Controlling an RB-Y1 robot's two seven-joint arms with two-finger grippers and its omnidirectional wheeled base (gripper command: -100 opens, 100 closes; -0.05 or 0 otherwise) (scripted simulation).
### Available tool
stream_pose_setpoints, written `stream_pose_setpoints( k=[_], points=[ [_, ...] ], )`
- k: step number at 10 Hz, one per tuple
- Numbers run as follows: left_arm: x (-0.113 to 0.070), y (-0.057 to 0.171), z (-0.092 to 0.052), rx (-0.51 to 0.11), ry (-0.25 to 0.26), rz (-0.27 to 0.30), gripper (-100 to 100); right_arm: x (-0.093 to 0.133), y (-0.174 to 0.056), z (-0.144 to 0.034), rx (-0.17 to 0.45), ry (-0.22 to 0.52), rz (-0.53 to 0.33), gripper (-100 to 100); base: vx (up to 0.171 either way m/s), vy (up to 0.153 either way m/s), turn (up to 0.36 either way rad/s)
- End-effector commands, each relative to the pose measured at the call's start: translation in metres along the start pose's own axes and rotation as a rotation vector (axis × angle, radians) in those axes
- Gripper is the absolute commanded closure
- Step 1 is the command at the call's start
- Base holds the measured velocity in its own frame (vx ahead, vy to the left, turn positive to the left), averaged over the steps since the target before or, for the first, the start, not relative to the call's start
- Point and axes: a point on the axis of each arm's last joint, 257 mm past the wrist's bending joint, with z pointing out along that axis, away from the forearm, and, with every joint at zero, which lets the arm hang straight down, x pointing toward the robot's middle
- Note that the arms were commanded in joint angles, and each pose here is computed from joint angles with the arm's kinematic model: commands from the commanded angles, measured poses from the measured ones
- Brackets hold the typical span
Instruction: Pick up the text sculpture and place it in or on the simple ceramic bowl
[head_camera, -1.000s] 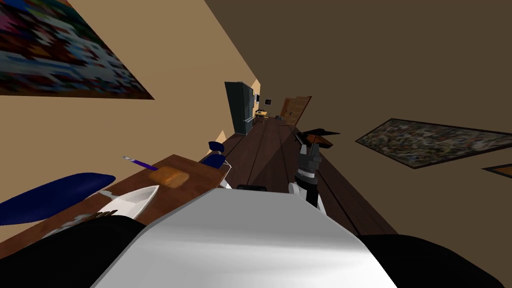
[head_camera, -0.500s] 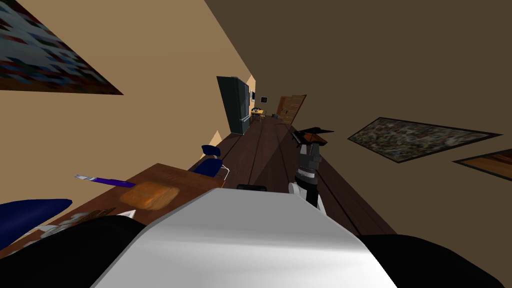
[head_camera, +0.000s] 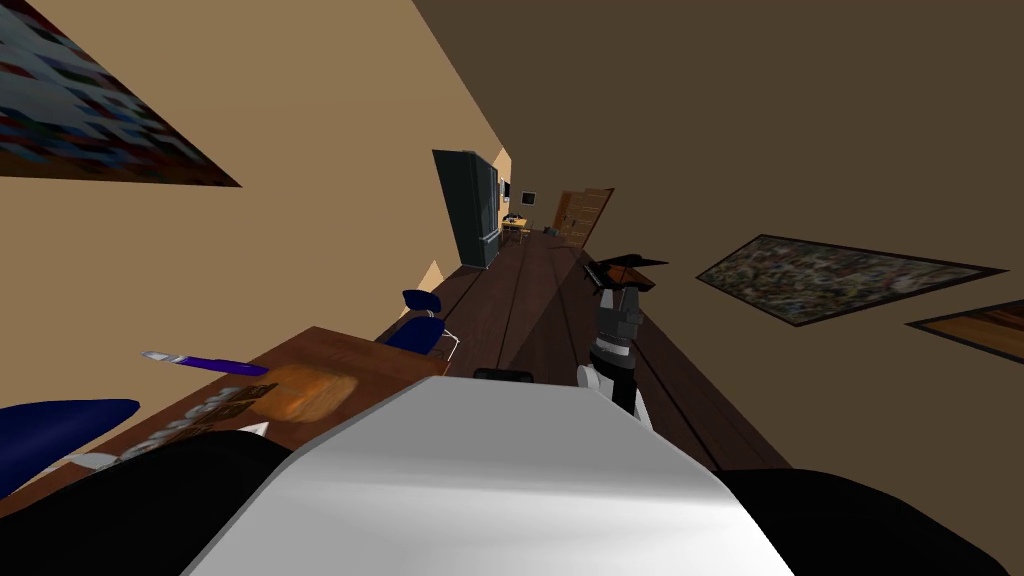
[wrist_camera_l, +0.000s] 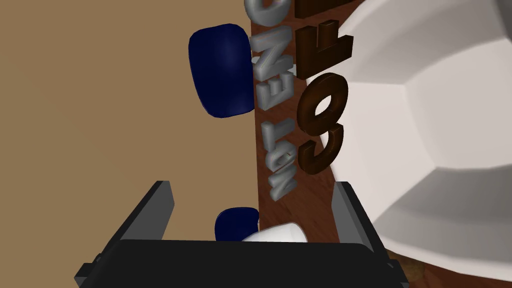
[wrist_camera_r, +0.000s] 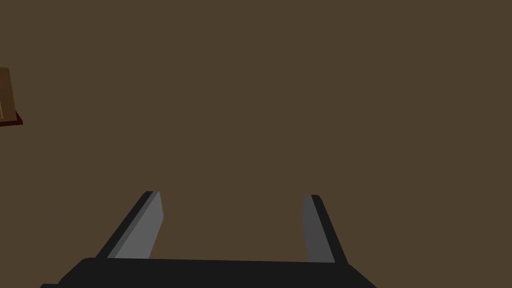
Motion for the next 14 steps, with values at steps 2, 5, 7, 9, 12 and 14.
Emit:
stream_pose_setpoints(
  k=[2, 5, 7, 9, 12, 14],
  points=[
    [0.000, -0.015, -0.007, 0.001, 0.000, -0.001, -100, 0.000, 0.000, 0.000, 0.000, 0.000, 0.000, 0, -0.002, 0.003, 0.003],
    [0.001, -0.028, -0.013, -0.001, 0.001, 0.000, -100, 0.000, 0.000, 0.000, 0.000, 0.000, 0.000, 0, -0.001, 0.002, 0.001],
    [0.003, -0.035, -0.018, -0.004, 0.002, 0.000, -100, 0.000, 0.000, 0.000, 0.000, 0.000, 0.000, 0, 0.000, 0.000, 0.000],
    [0.005, -0.042, -0.022, -0.009, 0.003, 0.001, -100, 0.000, 0.000, 0.000, 0.000, 0.000, 0.000, 0, 0.000, 0.000, 0.000],
    [0.004, -0.041, -0.022, -0.007, 0.003, 0.001, 0, 0.000, 0.000, 0.000, 0.000, 0.000, 0.000, 0, 0.000, 0.000, 0.000],
    [0.004, -0.041, -0.022, -0.007, 0.003, 0.001, 0, 0.000, 0.000, 0.000, 0.000, 0.000, 0.000, 0, 0.000, 0.000, 0.000]
  ],
)
